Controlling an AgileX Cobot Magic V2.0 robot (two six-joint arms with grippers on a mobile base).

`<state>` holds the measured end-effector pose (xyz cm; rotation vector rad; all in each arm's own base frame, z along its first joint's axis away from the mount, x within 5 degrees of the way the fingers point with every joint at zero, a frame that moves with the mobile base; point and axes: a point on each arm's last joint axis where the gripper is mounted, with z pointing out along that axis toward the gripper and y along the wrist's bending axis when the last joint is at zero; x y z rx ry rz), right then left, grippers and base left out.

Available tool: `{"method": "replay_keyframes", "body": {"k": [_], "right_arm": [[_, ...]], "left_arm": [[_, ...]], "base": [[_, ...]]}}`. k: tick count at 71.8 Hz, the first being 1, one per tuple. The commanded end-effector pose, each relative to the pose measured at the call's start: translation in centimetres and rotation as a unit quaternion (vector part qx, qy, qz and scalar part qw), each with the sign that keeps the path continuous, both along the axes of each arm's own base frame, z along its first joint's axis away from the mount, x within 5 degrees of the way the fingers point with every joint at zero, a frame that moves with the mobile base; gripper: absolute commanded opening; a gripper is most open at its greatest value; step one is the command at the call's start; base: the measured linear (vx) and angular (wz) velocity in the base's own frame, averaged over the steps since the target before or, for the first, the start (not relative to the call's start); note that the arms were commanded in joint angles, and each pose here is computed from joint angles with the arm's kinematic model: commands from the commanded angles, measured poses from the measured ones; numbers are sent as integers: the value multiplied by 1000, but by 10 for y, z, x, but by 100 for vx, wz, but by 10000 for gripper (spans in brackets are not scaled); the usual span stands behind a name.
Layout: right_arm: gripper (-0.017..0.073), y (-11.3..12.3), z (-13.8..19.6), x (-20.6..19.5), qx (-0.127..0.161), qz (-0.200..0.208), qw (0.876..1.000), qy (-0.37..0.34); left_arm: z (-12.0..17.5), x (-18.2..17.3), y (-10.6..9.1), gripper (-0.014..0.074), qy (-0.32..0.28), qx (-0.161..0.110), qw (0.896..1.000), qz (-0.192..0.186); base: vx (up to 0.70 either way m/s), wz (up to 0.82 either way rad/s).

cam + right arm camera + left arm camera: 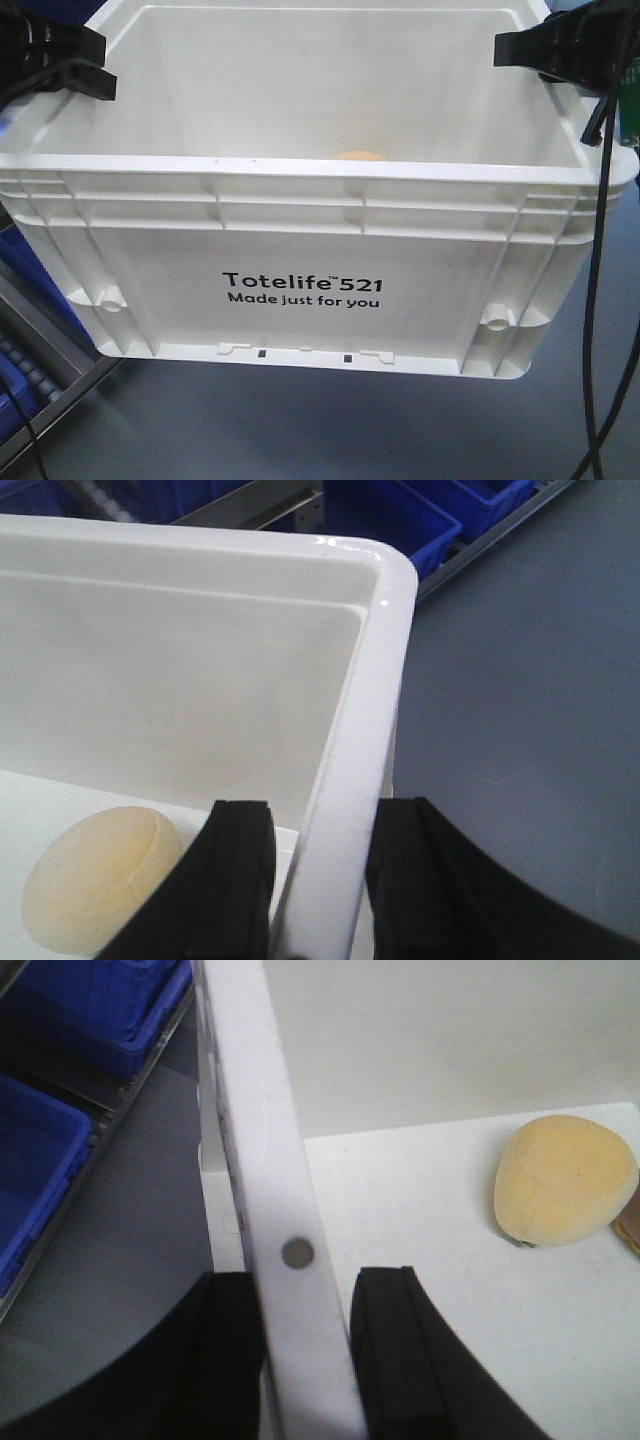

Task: Place moving items into box and shelve
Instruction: 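Keep holding the tote as the base aligns with the blue bins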

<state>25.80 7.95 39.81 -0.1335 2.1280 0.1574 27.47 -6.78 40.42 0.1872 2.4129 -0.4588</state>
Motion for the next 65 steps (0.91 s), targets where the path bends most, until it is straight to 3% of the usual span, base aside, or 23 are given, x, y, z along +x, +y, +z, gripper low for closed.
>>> {"method": "replay_keyframes", "body": {"k": [1,65], "right_arm": [[-6,0,33,-3,35,9,994,-101],[-6,0,33,-3,35,9,994,-101]], "left_arm": [[38,-14,-8,3,-86,-69,994,-11],[38,-14,-8,3,-86,-69,994,-11]], "base": [[13,50],[11,42]]}}
